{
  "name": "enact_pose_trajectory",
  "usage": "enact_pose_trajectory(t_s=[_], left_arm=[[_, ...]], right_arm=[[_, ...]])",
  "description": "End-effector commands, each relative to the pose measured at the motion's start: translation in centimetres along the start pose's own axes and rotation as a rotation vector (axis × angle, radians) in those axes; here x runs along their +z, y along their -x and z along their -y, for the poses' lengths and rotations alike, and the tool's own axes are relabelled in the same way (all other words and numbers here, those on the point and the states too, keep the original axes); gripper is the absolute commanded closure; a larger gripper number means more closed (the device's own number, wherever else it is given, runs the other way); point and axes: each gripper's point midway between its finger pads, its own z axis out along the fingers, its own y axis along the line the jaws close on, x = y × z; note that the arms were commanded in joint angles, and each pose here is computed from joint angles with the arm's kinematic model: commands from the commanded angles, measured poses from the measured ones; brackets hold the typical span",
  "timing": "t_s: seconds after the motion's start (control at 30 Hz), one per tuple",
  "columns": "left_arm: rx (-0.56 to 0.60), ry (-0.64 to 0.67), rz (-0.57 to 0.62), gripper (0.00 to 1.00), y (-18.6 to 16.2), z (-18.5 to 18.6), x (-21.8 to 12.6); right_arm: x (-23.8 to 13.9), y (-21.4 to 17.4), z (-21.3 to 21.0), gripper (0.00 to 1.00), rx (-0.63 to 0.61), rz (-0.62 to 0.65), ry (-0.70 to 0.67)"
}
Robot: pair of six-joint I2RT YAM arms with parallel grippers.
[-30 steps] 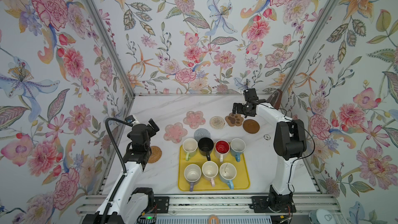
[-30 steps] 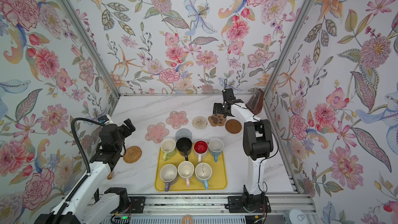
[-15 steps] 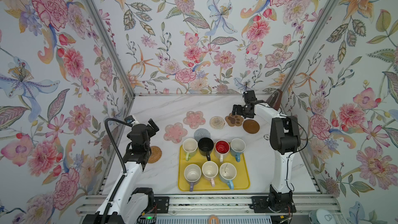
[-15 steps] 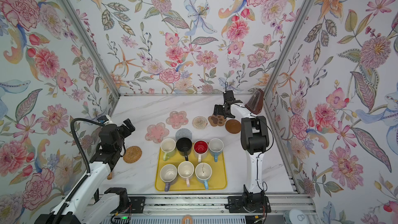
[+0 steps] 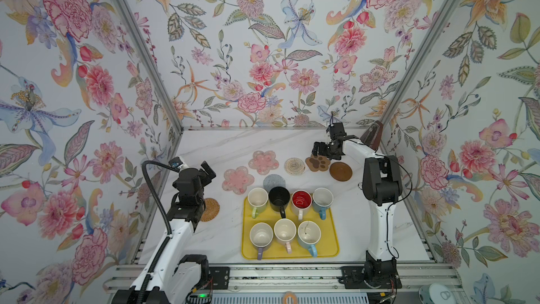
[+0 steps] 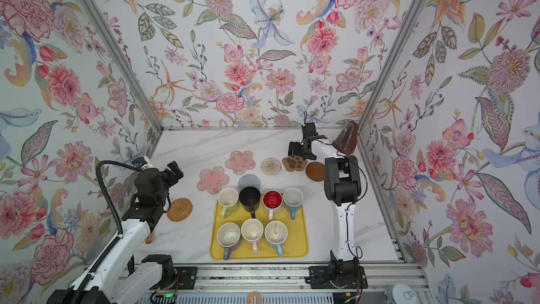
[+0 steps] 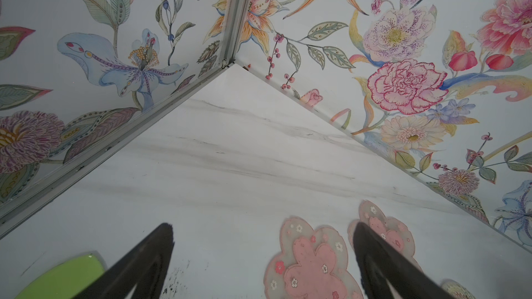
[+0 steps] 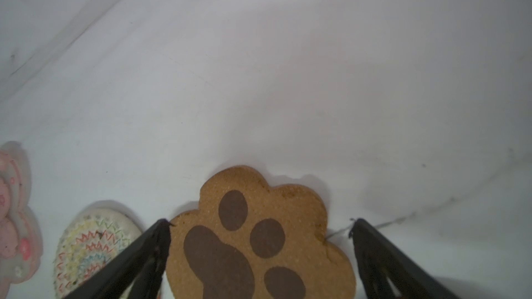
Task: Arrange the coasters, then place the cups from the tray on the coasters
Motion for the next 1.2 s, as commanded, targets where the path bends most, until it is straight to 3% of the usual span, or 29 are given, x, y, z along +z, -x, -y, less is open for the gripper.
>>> enact_pose_trajectory(t_s=[0.0,0.53,1.17], left_arm=[[-0.014,-0.002,0.001,0.01,0.6,0.2,0.0],[-0.01,0.006,-0.001,0.01,0.5,0.0,0.0],[-0.009,0.007,0.005,0.01,0.6,-0.1,-0.3]], right_arm=[[1.0,-0.7,-0.6,0.01,-0.022,-0.033,0.013],[2.5,-0.9,-2.2,0.01,-0.049,-0.049,0.04],[3.6,-1.9,-5.8,0.01,-0.2,-0.069,0.027]])
